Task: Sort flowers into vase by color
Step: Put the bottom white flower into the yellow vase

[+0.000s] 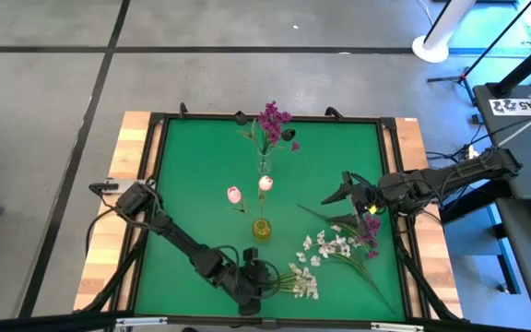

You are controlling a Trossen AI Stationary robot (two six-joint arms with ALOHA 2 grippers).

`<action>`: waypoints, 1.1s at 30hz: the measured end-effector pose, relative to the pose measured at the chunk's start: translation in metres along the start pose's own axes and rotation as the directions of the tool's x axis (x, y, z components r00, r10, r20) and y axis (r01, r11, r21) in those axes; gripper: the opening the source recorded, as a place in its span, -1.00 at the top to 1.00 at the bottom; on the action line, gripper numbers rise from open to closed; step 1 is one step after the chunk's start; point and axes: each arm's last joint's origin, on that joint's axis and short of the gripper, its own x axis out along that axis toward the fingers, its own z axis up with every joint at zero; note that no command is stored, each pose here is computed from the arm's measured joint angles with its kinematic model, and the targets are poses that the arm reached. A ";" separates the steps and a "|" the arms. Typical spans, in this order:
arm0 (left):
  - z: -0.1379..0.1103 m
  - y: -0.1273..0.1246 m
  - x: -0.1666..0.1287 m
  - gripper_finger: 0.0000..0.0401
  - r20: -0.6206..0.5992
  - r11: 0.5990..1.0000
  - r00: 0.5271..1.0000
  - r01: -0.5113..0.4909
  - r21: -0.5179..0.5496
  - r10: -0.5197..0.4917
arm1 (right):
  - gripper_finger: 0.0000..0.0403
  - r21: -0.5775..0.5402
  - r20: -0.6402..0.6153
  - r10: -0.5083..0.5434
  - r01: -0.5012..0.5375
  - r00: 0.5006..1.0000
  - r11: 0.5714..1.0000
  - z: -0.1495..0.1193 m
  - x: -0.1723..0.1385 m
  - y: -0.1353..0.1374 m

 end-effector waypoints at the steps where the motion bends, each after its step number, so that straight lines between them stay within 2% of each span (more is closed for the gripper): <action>1: -0.002 0.000 0.002 0.09 -0.004 1.000 1.000 -0.003 0.003 0.003 | -0.18 0.000 0.000 0.000 0.000 1.000 1.000 0.000 0.000 0.000; 6: -0.011 0.001 0.010 0.09 -0.037 1.000 0.999 -0.006 0.013 0.007 | -0.18 0.000 -0.002 0.000 0.000 1.000 1.000 0.000 0.000 0.000; 14: -0.015 0.000 0.013 0.14 -0.015 0.999 0.999 -0.035 0.030 0.036 | -0.18 0.000 -0.002 0.000 0.000 1.000 1.000 0.000 0.000 0.000; 19: -0.012 -0.003 0.014 0.39 0.019 0.997 1.000 -0.021 0.073 0.020 | -0.18 0.000 -0.003 0.000 0.000 1.000 1.000 0.000 0.000 0.000; 26: 0.008 -0.016 0.011 0.93 0.053 0.998 0.999 0.002 0.065 -0.006 | -0.18 0.000 -0.004 -0.001 0.001 1.000 1.000 0.000 0.000 0.000; 33: 0.041 -0.033 -0.006 0.97 0.077 0.984 0.994 -0.089 0.157 0.078 | -0.18 -0.001 -0.018 -0.002 0.002 1.000 1.000 -0.002 0.000 0.000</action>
